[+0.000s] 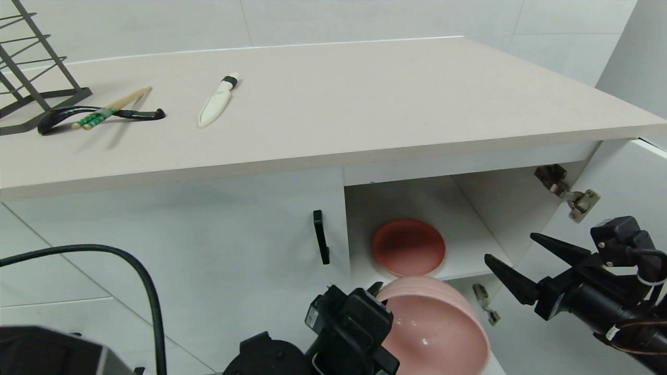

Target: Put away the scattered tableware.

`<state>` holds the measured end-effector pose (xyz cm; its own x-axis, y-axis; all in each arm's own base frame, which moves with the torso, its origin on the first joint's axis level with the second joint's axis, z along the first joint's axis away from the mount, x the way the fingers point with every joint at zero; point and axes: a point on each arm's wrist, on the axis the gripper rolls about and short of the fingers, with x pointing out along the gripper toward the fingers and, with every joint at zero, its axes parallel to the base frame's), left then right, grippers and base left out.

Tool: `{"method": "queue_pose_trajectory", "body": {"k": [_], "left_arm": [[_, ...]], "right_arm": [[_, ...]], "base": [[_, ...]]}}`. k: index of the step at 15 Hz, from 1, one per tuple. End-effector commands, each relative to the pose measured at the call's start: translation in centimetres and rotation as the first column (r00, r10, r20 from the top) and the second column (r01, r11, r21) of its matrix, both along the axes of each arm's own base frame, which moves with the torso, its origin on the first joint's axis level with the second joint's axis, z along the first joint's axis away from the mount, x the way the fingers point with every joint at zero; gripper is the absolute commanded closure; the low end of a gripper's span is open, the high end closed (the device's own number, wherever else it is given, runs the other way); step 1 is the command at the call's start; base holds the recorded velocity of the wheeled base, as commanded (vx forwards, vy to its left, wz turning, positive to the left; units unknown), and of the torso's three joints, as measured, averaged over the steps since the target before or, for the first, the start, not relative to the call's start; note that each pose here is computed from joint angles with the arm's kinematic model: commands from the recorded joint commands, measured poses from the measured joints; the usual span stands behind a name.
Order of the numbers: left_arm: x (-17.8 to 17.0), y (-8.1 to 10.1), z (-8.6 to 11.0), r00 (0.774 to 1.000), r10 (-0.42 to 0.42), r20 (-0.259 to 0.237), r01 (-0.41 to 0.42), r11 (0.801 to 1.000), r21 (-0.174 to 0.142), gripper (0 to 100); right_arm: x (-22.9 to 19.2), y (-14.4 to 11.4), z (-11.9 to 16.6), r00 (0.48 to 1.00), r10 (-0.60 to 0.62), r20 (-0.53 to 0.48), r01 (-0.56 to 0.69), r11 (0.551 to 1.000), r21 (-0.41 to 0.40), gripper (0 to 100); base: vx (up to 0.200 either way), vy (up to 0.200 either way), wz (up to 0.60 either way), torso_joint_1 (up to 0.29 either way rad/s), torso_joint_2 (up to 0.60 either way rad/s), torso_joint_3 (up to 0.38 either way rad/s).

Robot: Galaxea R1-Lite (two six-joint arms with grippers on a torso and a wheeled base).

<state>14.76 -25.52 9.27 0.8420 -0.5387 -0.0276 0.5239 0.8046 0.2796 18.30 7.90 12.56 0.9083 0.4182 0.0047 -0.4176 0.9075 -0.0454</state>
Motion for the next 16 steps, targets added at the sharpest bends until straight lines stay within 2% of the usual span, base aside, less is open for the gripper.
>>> {"method": "queue_pose_trajectory", "body": {"k": [1,2,4,7,9,12,13,14,16], "left_arm": [[2.0,-2.0,-0.9,0.999,0.043,0.008,-0.043,0.999,-0.019,100],[3.1,-2.9,-0.8,0.995,0.096,0.023,-0.095,0.994,-0.048,100],[4.6,-4.5,-1.3,0.982,0.186,0.032,-0.183,0.979,-0.085,100],[6.0,-6.4,-2.1,0.974,0.223,0.046,-0.217,0.970,-0.108,100],[6.7,-7.1,-2.3,0.963,0.264,0.052,-0.256,0.958,-0.126,100],[8.3,-7.9,-1.7,0.947,0.317,0.061,-0.300,0.934,-0.193,100],[8.9,-8.7,-1.1,0.941,0.332,0.068,-0.308,0.922,-0.235,100],[8.9,-8.9,-0.8,0.941,0.332,0.072,-0.305,0.919,-0.250,100],[8.6,-9.1,-0.8,0.944,0.323,0.070,-0.296,0.920,-0.256,100]], "right_arm": [[-0.7,-0.1,0.8,0.999,0.011,0.042,-0.012,1.000,0.011,0],[-0.7,-0.1,1.0,0.999,0.011,0.050,-0.012,1.000,0.016,0],[-0.8,-0.2,1.5,0.997,0.008,0.071,-0.010,1.000,0.028,0],[-1.0,-0.2,1.8,0.996,0.009,0.087,-0.012,0.999,0.033,0],[-1.0,-0.2,2.0,0.995,0.008,0.096,-0.012,0.999,0.037,0],[-1.2,-0.3,2.3,0.994,0.008,0.109,-0.013,0.999,0.044,0],[-1.1,-0.3,1.9,0.996,0.009,0.090,-0.012,0.999,0.038,0],[-0.8,-0.2,1.5,0.997,0.006,0.073,-0.008,0.999,0.031,0],[-0.2,-0.4,0.6,0.999,-0.016,0.031,0.016,1.000,0.014,0]], "base": [[0.000,0.000,0.00,0.000,0.00,0.000],[0.000,0.000,0.00,0.000,0.00,0.000],[0.000,0.000,0.00,0.000,0.00,0.000],[0.000,0.000,0.00,0.000,0.00,0.000],[0.000,0.000,0.00,0.000,0.00,0.000],[0.000,0.000,0.00,0.000,0.00,0.000],[0.000,0.000,0.00,0.000,0.00,0.000],[0.000,0.000,0.00,0.000,0.00,0.000],[0.000,0.000,0.00,0.000,0.00,0.000]]}}
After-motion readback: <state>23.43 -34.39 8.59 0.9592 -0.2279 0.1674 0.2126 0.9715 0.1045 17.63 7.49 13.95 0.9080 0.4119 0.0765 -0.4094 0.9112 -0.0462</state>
